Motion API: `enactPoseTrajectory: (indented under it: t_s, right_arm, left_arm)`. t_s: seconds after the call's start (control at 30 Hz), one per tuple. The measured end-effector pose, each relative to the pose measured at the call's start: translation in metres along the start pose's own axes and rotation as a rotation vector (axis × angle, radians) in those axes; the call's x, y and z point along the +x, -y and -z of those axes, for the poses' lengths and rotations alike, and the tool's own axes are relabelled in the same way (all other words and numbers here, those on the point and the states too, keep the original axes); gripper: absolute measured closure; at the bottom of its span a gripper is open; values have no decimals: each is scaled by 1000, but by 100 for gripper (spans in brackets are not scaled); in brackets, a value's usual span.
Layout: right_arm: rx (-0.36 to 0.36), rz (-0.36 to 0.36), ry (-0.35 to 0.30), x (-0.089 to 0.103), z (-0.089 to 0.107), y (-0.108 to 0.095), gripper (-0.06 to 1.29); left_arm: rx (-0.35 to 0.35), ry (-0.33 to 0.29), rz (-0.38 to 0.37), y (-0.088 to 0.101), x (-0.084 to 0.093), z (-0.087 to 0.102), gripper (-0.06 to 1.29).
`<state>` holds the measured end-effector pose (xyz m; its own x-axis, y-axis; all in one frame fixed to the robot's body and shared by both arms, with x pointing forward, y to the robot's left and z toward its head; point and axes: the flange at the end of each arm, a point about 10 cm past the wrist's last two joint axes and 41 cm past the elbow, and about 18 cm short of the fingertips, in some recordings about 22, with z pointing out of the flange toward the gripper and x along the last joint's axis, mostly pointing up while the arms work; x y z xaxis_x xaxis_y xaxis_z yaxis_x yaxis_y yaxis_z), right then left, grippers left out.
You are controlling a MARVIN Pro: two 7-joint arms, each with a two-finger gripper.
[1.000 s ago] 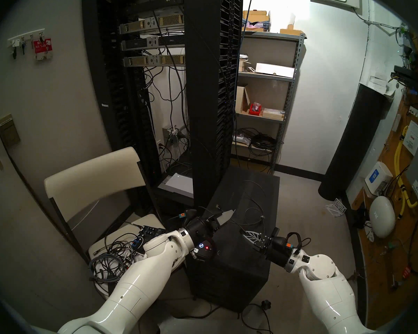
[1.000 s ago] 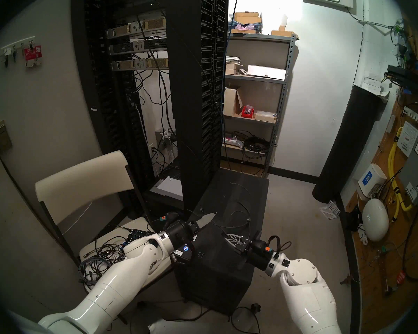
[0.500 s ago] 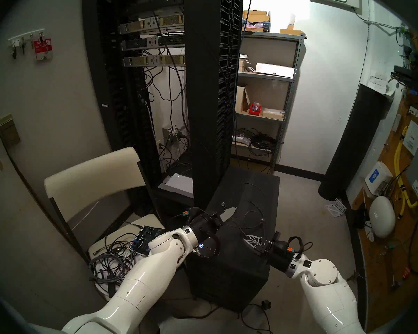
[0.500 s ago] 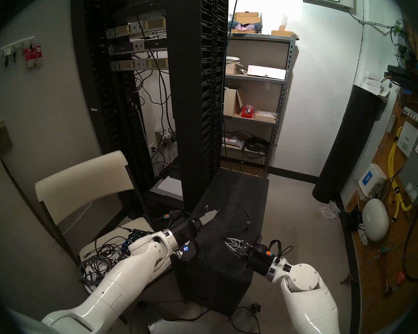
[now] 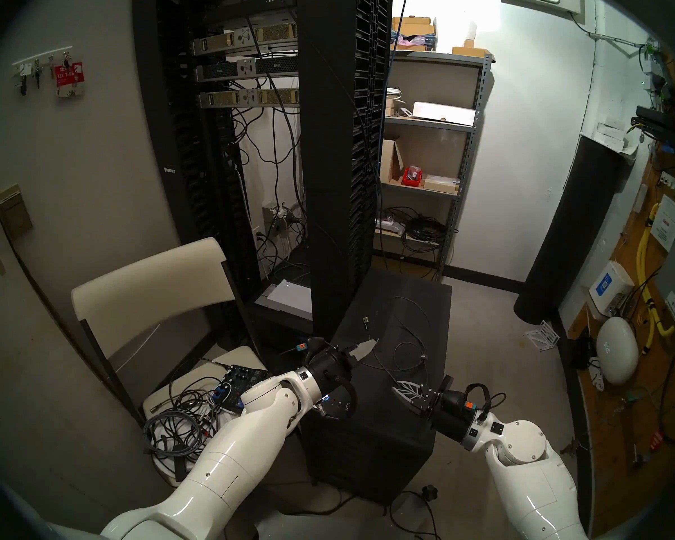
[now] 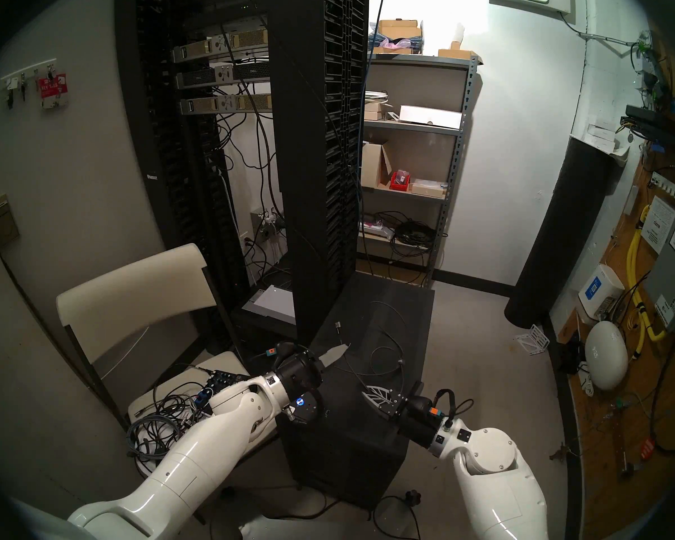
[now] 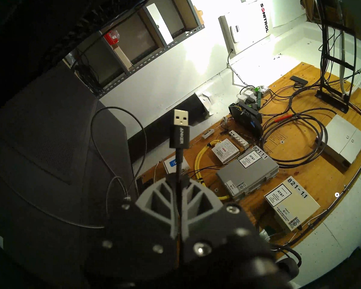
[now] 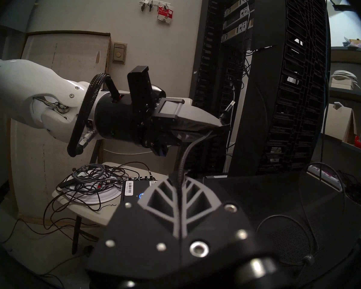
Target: Insert the cable into the workstation's USB slot
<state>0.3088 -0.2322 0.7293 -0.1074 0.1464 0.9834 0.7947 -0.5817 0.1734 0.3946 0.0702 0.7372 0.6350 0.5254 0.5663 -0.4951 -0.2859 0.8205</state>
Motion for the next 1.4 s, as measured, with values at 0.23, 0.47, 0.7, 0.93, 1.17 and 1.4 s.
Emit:
enactPoseTrajectory:
  t_s: [0.23,0.47,0.7,0.93,1.17,1.4]
  right_arm:
    - [18,-11,7,1,-1,1,125]
    - [40,-49,31,0,-1,3,125]
    - [42,-80,38,0,1,2,47]
    - [18,-111,12,7,2,-5,33]
    - [8,-141,-26,15,0,-8,72]
    - [12,-176,-70,25,-5,-7,77]
  left_arm:
    - [-18,-4,-63,-2,-3,1,124]
    - [-50,5,-176,0,-16,15,124]
    - [-80,-1,-270,5,-31,31,124]
    - [-119,-10,-388,8,-42,43,124]
    - [-169,-8,-517,6,-51,52,124]
    - [-192,-9,-644,8,-61,60,124]
